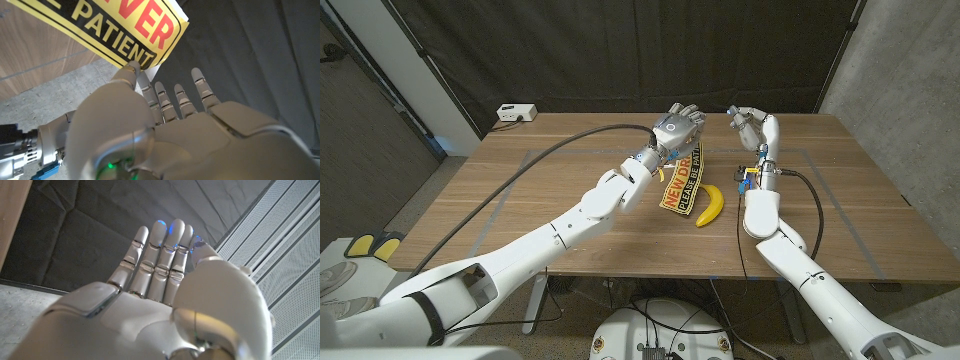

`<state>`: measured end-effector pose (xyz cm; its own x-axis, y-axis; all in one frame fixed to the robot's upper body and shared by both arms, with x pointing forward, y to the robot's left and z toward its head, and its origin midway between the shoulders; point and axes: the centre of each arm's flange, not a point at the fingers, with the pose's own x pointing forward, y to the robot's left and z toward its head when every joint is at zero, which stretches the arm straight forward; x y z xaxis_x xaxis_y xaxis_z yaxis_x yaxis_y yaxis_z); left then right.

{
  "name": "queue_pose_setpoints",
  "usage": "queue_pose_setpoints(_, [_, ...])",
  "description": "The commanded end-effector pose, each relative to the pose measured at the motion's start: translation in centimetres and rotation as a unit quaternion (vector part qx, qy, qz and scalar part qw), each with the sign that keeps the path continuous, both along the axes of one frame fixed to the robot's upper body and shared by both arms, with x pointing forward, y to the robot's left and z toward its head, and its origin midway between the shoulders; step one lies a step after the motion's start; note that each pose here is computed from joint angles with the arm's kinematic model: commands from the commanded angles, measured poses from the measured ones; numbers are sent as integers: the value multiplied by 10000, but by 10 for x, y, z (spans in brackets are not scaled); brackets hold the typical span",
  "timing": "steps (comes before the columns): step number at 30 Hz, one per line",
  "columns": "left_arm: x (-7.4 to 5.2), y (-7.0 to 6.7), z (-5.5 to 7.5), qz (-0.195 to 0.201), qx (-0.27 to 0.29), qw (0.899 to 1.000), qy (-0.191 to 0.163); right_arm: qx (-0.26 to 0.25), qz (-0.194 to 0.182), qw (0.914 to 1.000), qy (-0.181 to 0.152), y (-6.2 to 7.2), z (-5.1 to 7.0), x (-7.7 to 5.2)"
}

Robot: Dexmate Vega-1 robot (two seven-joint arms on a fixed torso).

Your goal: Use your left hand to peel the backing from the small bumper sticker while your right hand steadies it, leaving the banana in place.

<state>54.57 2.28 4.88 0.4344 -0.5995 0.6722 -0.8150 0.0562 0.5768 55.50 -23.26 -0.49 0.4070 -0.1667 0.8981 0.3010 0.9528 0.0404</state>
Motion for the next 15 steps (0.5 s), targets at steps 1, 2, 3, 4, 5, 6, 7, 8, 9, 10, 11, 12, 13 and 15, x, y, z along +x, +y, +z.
queue_pose_setpoints(1, [6,2,3,-206,-238,9978,-576,-327,-1,9970,701,2,4,7])
queue_pose_setpoints(2, [6,1,4,-263,-274,9972,-645,-395,13,9959,814,2,5,6])
queue_pose_setpoints(3, [6,0,6,-286,-258,9971,-659,-472,36,9946,919,2,6,6])
queue_pose_setpoints(4, [6,-2,7,-324,-267,9964,-732,-544,59,9935,1001,2,7,6])
queue_pose_setpoints(5, [6,-3,8,-374,-286,9955,-822,-585,94,9925,1074,2,8,6])
queue_pose_setpoints(6, [6,-4,10,-390,-282,9950,-872,-603,98,9915,1147,2,8,6])
queue_pose_setpoints(7, [6,-5,11,-442,-289,9943,-925,-637,100,9906,1209,2,9,6])
queue_pose_setpoints(8, [6,-6,11,-500,-322,9931,-1012,-663,126,9898,1257,3,9,7])
queue_pose_setpoints(9, [6,-7,12,-521,-321,9923,-1077,-680,140,9890,1310,3,9,7])
queue_pose_setpoints(10, [6,-8,12,-531,-315,9911,-1179,-702,145,9881,1358,3,9,7])
queue_pose_setpoints(11, [5,-9,12,-544,-351,9894,-1300,-733,158,9874,1395,3,9,7])
queue_pose_setpoints(12, [6,-10,12,-574,-398,9877,-1400,-745,175,9870,1414,4,9,8])
queue_pose_setpoints(13, [6,-11,11,-604,-436,9861,-1485,-740,171,9867,1437,4,10,8])
queue_pose_setpoints(15, [8,-12,8,-650,-564,9819,-1687,-757,158,9859,1483,5,10,8])
